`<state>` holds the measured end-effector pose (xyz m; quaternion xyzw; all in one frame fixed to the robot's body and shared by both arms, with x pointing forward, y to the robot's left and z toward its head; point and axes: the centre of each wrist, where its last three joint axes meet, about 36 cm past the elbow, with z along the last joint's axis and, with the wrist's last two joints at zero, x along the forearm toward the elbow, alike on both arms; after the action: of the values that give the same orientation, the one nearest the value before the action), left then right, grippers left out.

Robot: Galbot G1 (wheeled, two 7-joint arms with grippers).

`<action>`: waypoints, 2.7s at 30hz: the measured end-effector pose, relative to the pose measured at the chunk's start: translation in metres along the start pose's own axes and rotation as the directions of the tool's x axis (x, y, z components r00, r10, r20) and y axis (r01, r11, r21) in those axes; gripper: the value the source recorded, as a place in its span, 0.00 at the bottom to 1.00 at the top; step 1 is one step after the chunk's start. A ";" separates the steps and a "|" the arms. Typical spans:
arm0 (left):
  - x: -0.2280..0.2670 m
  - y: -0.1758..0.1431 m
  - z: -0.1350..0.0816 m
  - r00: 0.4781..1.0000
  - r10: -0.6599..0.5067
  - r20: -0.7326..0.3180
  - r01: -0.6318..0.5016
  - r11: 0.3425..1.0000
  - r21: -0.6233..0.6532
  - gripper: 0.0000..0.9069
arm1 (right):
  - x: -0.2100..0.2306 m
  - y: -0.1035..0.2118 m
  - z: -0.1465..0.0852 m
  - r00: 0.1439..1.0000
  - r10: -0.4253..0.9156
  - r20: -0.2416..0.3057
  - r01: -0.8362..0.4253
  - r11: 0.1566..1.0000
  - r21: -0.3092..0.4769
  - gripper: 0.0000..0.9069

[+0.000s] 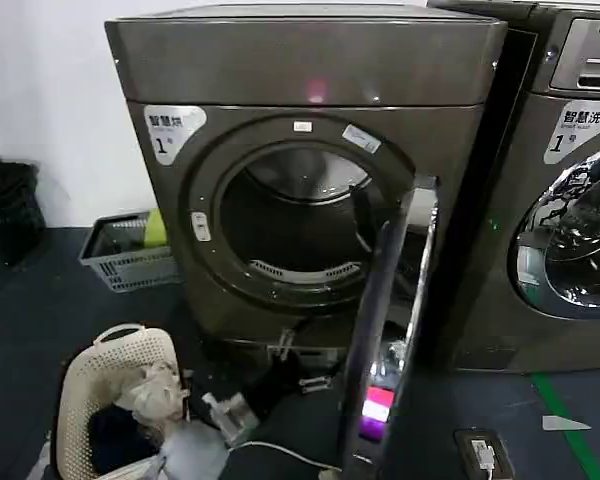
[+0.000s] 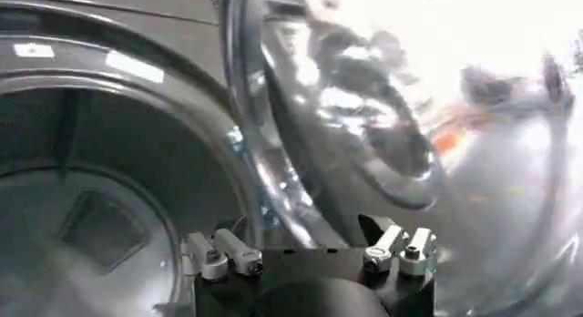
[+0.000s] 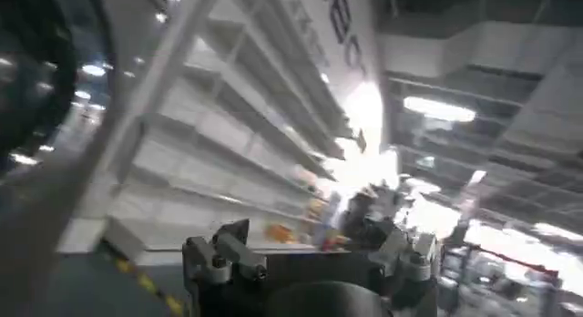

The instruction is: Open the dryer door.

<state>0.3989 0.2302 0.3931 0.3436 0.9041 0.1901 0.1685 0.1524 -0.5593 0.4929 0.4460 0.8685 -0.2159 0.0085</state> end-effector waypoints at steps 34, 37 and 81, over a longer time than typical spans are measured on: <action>-0.170 -0.077 -0.023 0.934 0.267 0.236 -0.284 0.958 0.041 1.00 | 0.045 -0.197 0.070 0.837 0.548 -0.003 -0.538 0.822 0.186 1.00; -0.187 -0.083 -0.025 0.925 0.287 0.249 -0.305 0.952 0.036 1.00 | 0.048 -0.202 0.069 0.828 0.560 0.000 -0.550 0.813 0.189 1.00; -0.295 -0.113 -0.029 0.899 0.353 0.257 -0.370 0.929 0.018 1.00 | 0.056 -0.221 0.071 0.807 0.591 -0.007 -0.577 0.790 0.208 1.00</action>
<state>0.5319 -0.0574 0.4180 0.5320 0.8020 0.1430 0.2310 -0.0660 -0.6558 0.4983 0.6985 0.6624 -0.2709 -0.0004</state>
